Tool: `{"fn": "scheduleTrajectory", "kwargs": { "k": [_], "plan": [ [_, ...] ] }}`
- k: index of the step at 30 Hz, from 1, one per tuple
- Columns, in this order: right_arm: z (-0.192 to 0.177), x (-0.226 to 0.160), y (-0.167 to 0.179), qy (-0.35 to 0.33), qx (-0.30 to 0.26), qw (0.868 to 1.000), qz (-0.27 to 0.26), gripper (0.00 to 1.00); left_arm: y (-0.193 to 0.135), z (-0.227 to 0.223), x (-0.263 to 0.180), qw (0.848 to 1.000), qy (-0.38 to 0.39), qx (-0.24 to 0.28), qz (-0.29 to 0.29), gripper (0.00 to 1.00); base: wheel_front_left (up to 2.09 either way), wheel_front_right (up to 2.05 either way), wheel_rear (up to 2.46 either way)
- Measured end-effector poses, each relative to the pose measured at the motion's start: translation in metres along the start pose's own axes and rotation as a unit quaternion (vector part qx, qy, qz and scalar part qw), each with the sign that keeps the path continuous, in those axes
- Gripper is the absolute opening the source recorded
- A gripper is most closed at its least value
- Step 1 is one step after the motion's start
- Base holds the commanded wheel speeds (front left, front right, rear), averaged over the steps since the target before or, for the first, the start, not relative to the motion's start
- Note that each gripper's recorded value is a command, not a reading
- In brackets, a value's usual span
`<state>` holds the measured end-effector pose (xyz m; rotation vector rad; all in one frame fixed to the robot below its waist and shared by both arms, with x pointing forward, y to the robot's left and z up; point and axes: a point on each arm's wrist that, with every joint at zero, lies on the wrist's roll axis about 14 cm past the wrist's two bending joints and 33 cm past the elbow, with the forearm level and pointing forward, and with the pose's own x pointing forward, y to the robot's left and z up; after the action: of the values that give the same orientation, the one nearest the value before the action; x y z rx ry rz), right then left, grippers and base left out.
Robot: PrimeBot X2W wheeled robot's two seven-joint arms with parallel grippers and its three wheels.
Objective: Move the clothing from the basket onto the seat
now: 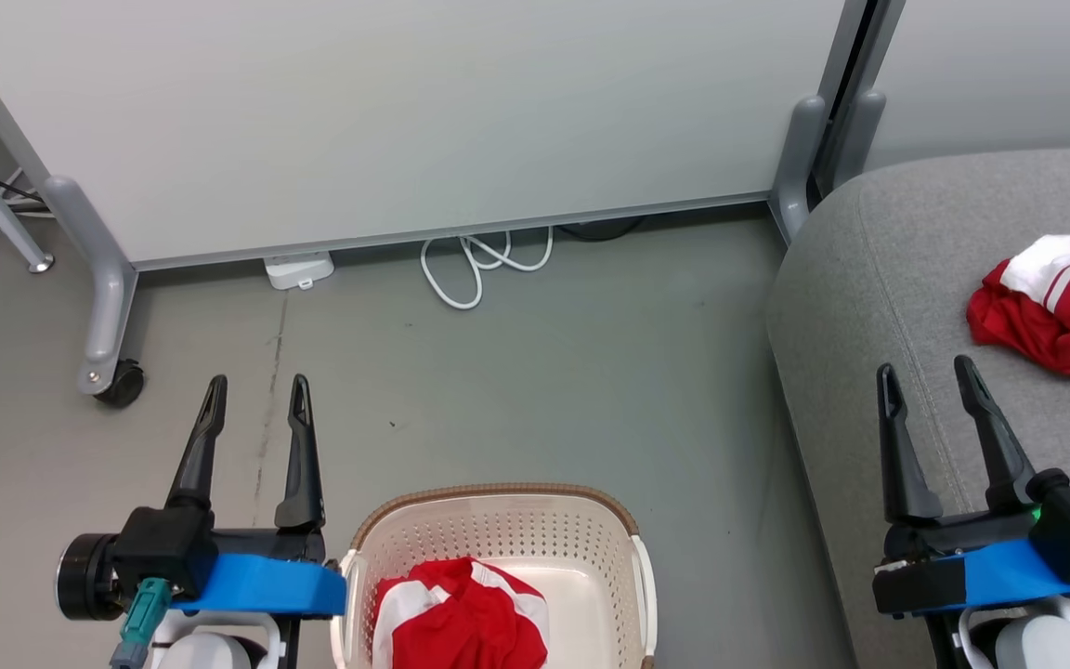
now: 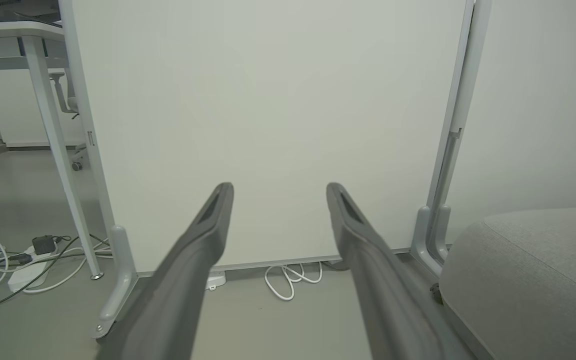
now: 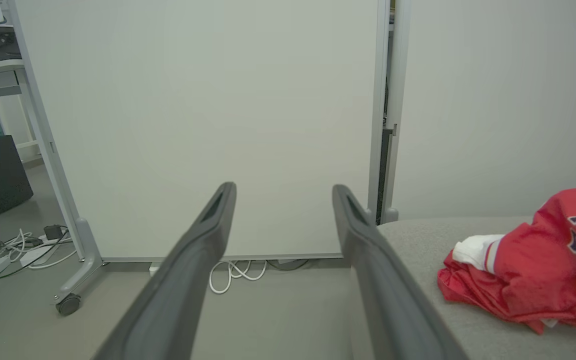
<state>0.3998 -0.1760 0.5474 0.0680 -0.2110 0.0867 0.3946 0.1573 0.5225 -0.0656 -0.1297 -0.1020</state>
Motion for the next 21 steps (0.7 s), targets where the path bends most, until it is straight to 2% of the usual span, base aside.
{"fn": "scheduleTrajectory", "kwargs": {
  "k": [21],
  "plan": [
    [-0.011,-0.014,0.011,0.02,0.021,1.0,0.008,1.0,0.006,-0.003,-0.016,1.0,0.008,0.002,0.011,1.0,0.0,0.0,0.0]
  ]
}}
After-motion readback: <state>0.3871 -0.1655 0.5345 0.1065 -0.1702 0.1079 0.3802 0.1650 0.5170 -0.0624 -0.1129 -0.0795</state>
